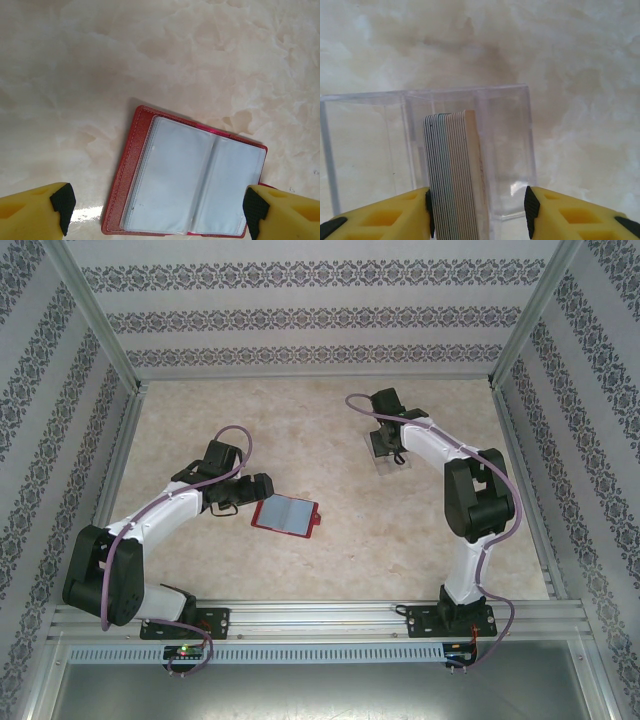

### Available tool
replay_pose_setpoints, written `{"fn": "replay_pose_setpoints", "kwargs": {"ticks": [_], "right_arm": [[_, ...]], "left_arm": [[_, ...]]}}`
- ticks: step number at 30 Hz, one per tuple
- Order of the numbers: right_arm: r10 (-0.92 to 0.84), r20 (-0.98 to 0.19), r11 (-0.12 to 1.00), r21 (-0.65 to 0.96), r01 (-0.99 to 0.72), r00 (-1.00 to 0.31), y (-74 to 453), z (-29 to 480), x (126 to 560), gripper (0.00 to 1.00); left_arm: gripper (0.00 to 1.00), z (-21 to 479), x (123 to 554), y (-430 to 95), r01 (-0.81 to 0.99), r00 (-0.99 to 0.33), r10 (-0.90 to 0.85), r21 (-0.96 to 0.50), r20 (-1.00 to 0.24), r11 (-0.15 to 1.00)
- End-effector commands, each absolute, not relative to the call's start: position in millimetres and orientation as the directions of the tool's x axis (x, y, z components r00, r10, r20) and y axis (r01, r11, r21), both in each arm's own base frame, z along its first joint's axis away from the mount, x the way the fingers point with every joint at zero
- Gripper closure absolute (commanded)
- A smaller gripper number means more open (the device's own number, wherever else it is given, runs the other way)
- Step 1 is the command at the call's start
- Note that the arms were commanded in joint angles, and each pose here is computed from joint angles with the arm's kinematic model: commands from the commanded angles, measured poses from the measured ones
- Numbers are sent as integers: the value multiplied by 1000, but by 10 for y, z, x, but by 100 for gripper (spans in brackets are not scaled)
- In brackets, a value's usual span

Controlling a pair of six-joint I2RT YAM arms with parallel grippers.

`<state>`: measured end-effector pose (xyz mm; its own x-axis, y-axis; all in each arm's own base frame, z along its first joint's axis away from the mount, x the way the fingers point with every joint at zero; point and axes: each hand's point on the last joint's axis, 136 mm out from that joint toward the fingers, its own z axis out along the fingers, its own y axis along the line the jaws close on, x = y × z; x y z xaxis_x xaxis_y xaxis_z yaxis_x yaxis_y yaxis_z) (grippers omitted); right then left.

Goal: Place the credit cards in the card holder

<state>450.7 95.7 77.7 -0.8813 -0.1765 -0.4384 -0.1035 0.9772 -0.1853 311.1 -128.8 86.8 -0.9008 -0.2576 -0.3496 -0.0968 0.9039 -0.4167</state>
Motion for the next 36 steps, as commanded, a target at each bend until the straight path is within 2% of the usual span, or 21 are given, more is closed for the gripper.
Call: {"fn": "replay_pose_setpoints", "kwargs": {"ticks": [1, 15, 18, 22, 36], "right_arm": [[-164, -457, 969, -239, -57, -875, 814, 893, 4506, 49], [-174, -499, 947, -322, -5, -849, 651, 1069, 4520, 52], [-190, -499, 940, -342, -9, -846, 623, 1101, 4525, 65], [-212, -502, 930, -367, -16, -838, 636, 1130, 4533, 69], [-264, -484, 918, -392, -63, -835, 731, 1112, 4522, 95]], "left_arm": [[11, 867, 3083, -1255, -103, -904, -260, -416, -341, 903], [11, 813, 3086, -1258, -105, -909, -256, -412, -330, 905], [11, 793, 3085, -1270, -105, -912, -253, -413, -324, 905], [11, 774, 3092, -1281, -105, -914, -252, -415, -317, 904], [11, 729, 3074, -1285, -106, -920, -248, -415, -305, 904]]}}
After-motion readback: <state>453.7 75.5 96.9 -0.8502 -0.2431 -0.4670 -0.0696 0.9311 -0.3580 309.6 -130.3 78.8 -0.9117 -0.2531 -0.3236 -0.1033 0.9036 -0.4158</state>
